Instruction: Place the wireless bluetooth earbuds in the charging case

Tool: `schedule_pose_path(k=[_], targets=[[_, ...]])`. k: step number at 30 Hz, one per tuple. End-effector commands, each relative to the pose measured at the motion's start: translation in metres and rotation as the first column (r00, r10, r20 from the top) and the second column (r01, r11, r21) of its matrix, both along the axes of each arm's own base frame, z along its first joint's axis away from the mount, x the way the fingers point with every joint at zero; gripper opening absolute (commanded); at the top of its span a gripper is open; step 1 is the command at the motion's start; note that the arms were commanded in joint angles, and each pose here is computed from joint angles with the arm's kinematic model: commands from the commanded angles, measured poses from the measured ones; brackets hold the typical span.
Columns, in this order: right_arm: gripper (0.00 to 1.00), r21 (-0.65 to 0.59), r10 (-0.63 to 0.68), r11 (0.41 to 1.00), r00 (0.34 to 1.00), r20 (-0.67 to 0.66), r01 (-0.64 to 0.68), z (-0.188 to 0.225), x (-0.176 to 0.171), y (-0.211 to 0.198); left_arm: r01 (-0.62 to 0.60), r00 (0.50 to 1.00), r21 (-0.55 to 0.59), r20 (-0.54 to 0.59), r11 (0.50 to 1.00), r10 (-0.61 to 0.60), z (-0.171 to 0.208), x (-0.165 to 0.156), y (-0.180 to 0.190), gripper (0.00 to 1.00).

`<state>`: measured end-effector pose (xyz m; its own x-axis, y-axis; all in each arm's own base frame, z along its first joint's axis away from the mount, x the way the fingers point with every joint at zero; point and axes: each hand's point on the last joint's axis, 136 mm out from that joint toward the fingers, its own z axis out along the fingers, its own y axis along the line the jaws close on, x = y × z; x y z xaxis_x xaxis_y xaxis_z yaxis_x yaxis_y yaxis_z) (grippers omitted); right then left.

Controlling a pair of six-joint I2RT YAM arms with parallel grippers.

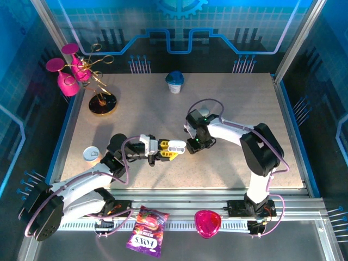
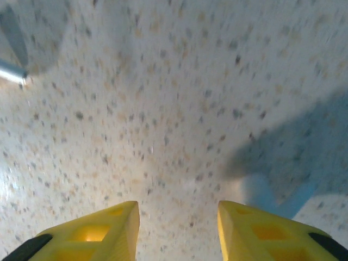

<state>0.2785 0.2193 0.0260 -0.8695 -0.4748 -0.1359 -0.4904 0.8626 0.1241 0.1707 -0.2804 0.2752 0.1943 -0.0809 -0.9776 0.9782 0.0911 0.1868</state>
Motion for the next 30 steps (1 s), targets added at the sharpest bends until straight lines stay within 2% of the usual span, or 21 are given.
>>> schedule_pose_path(k=[1,5,11,16,22,30], targets=[[0.44,-0.038,0.013,0.999,1.000,-0.024,-0.014,0.009,-0.023,-0.013,0.015,1.000,0.004,0.014,1.000,-0.015,-0.002,-0.003,-0.001,0.13],[0.47,-0.050,-0.017,0.999,1.000,0.001,0.017,0.015,-0.032,-0.025,0.012,1.000,0.009,0.013,1.000,-0.012,-0.004,-0.003,-0.002,0.13],[0.53,0.063,-0.116,0.992,0.986,0.118,0.109,0.033,-0.016,-0.024,0.015,1.000,0.010,0.010,1.000,-0.015,-0.005,-0.002,-0.003,0.13],[0.46,0.077,-0.242,0.969,0.962,0.125,0.234,0.032,0.016,-0.029,0.019,1.000,0.005,0.007,1.000,-0.019,-0.004,-0.002,-0.003,0.14],[0.43,0.072,-0.208,0.977,0.975,0.078,0.202,0.018,0.036,-0.011,0.008,1.000,0.010,0.009,1.000,-0.008,-0.005,-0.001,-0.002,0.13],[0.49,0.036,-0.163,0.986,0.985,0.048,0.161,0.000,0.034,-0.010,0.002,1.000,0.015,0.008,1.000,-0.002,-0.007,0.000,-0.002,0.14]])
